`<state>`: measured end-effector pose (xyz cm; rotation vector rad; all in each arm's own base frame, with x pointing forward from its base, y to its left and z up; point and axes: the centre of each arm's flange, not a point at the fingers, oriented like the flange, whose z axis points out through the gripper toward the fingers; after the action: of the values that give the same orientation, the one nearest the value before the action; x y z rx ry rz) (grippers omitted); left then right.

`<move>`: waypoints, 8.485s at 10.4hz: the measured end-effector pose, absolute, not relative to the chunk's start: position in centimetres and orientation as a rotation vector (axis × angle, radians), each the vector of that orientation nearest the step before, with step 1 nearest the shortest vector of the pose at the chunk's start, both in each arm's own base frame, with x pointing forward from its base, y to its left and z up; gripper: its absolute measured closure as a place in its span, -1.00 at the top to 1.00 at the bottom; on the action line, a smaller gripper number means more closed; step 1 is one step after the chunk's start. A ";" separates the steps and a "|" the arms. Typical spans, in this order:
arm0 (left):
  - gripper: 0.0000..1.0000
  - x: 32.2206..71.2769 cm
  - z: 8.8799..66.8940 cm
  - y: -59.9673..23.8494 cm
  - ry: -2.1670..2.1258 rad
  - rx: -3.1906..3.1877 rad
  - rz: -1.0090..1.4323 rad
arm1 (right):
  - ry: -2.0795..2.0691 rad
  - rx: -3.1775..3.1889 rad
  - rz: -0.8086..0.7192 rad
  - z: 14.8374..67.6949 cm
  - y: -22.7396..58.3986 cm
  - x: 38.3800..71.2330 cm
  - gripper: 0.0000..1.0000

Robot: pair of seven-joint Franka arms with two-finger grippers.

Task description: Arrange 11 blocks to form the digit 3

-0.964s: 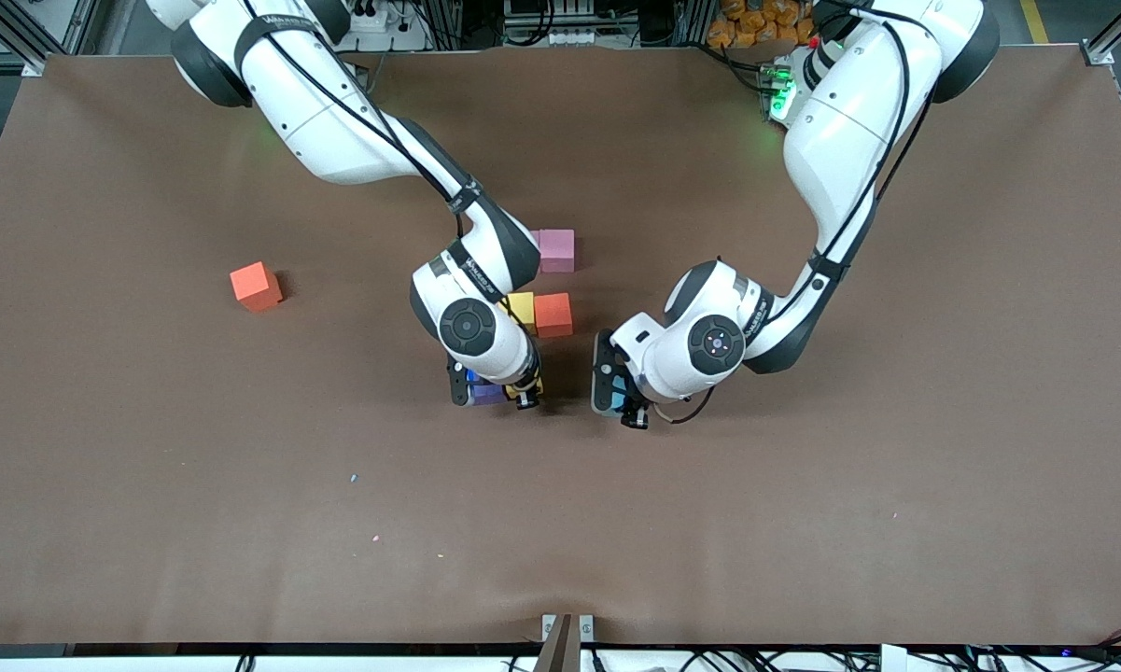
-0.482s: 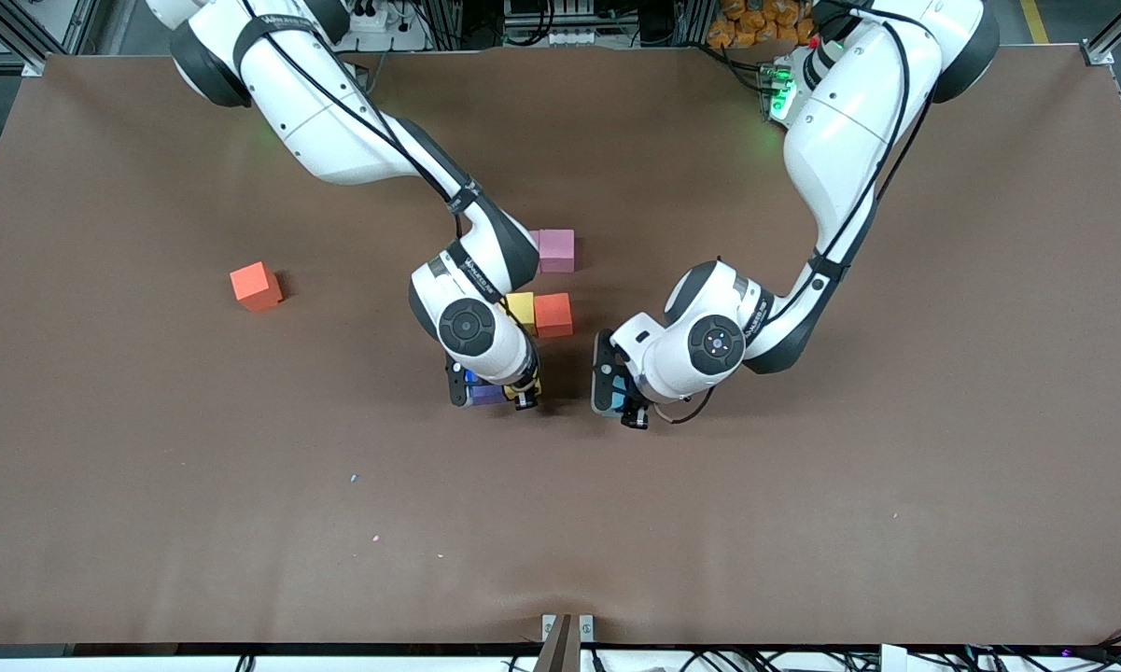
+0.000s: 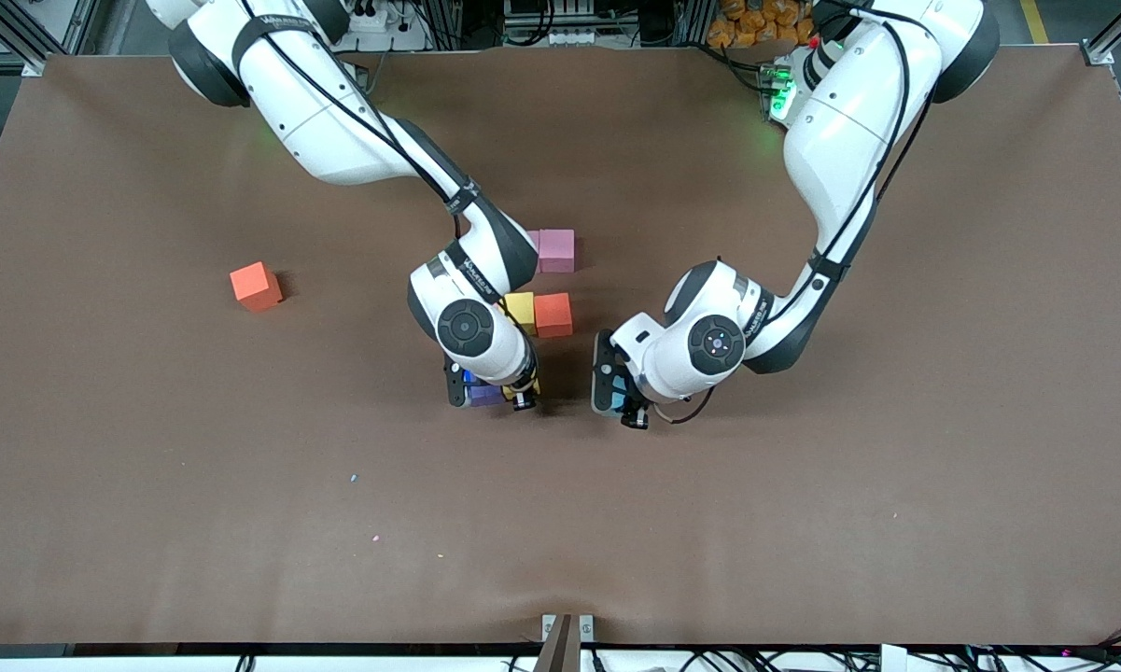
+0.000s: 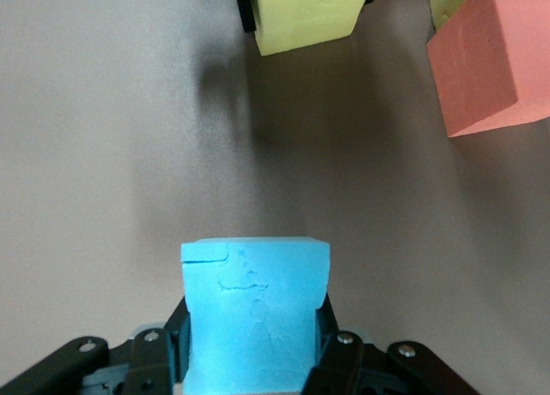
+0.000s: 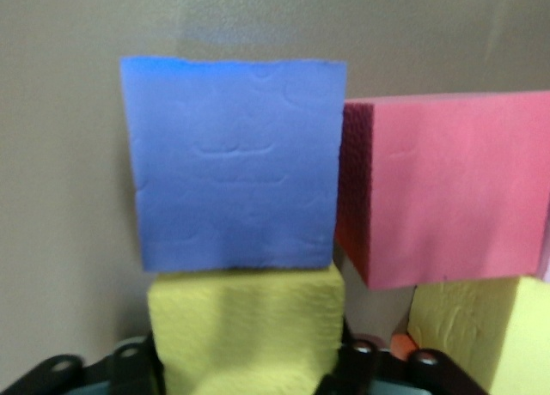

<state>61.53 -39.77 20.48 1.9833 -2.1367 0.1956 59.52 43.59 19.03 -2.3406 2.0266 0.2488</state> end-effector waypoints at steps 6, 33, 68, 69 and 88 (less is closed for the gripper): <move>0.11 61.5 20.5 -39.8 -2.133 1.987 0.196 | 2.004 -2.354 0.251 22.4 44.2 59.2 1.00; 0.11 56.5 20.4 -50.2 -1.956 2.162 0.248 | 0.007 -3.193 -0.051 63.3 5.0 59.9 1.00; 1.00 62.6 33.1 -38.8 -1.599 2.484 -0.003 | -0.038 -3.175 -0.048 62.9 -4.9 53.8 1.00; 1.00 63.3 33.9 -37.5 -1.505 2.544 -0.003 | -0.056 -3.175 -0.059 63.2 -4.3 53.9 1.00; 1.00 56.5 62.6 -6.0 0.238 3.059 0.143 | 0.006 -3.107 -0.059 64.2 -3.8 53.2 1.00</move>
<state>56.45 -5.95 62.55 3.0590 0.2378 0.1427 53.21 -3.76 64.21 -3.1071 0.0060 -0.0585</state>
